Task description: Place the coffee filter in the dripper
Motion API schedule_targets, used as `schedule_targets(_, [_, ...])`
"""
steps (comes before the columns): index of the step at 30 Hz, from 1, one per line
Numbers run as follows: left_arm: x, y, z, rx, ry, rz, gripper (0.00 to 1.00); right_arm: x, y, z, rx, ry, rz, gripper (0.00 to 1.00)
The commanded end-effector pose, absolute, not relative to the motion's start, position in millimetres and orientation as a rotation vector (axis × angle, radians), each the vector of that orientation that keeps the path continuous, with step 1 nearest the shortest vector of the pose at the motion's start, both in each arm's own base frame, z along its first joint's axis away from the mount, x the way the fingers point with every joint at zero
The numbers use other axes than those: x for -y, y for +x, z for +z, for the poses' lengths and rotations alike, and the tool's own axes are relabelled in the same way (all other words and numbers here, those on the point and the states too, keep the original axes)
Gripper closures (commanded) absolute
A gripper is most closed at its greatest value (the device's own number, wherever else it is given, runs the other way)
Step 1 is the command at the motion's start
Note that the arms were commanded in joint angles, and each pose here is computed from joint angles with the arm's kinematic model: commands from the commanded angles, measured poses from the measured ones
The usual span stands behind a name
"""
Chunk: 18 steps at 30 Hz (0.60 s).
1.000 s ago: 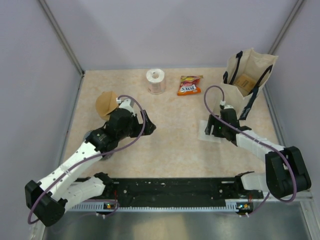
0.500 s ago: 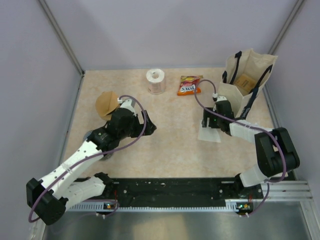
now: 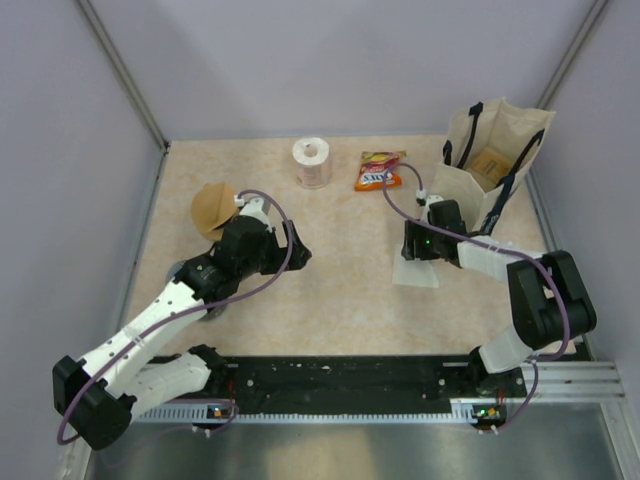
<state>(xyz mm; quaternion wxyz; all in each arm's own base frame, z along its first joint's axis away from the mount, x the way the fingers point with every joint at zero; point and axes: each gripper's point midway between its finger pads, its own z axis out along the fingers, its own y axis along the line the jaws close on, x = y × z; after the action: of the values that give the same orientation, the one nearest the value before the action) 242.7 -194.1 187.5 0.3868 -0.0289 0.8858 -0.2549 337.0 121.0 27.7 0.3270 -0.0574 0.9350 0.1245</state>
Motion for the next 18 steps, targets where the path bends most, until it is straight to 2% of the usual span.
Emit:
schedule_targets(1, [197, 250, 194, -2.214, -0.064, -0.652, 0.01, -130, 338, 47, -2.431, -0.204, 0.374, 0.45])
schedule_targets(7, [195, 249, 193, -2.213, -0.067, -0.647, 0.01, -130, 331, 48, -2.439, -0.221, 0.385, 0.52])
schedule_targets(9, [196, 249, 192, -2.216, -0.067, -0.645, 0.01, -129, 329, 46, -2.443, -0.221, 0.383, 0.6])
schedule_targets(14, [195, 248, 191, -2.218, -0.068, -0.642, 0.01, -131, 326, 39, -2.462, -0.218, 0.4, 0.6])
schedule_targets(18, [193, 248, 191, -2.218, -0.069, -0.636, 0.01, -133, 324, 34, -2.476, -0.213, 0.416, 0.67])
